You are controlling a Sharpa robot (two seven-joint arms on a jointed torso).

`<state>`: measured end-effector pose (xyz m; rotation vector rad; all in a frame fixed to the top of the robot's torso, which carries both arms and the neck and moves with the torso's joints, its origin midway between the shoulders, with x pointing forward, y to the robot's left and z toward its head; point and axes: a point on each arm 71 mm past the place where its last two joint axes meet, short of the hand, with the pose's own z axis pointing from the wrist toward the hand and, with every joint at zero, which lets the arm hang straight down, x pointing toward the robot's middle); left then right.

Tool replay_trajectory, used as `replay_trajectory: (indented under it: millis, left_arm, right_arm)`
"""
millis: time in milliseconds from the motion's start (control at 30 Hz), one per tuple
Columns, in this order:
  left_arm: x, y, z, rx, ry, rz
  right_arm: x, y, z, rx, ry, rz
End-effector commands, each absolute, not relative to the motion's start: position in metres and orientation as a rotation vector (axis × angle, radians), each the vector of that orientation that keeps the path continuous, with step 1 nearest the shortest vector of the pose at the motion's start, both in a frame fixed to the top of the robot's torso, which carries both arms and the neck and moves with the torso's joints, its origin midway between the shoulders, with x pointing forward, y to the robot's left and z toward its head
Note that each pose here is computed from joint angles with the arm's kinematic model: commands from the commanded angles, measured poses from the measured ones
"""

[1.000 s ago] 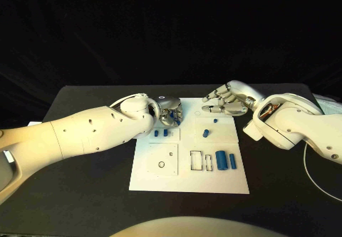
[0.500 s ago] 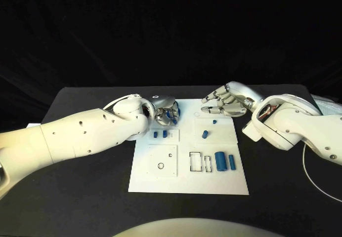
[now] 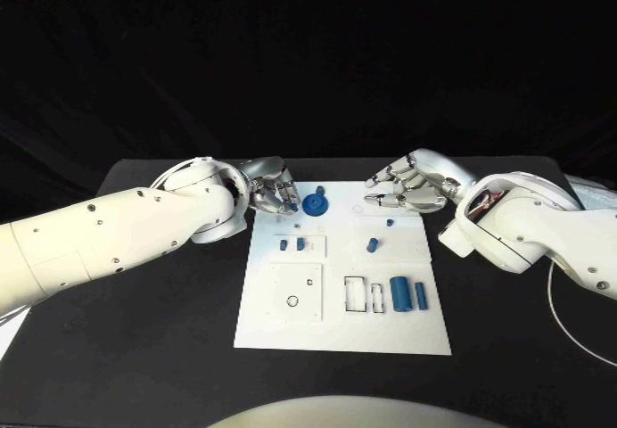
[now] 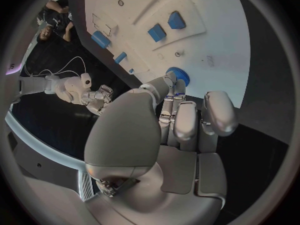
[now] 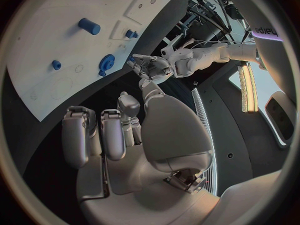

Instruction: Assemble the parts on the task board

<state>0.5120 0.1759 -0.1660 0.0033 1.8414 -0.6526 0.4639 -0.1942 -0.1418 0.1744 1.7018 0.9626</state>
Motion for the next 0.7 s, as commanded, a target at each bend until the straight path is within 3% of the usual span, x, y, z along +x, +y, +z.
replay_trajectory:
  millis: [33,700]
  left_arm:
    - [0.511,0.178,-0.172,-0.022,1.934,-0.644]
    - [0.509,0.17,-0.187,0.079,1.913,-0.615]
  right_arm:
    - [0.463,-0.193,-0.142,0.158,1.704,0.966]
    - [0.463,-0.192,-0.142,0.155,1.706,0.969]
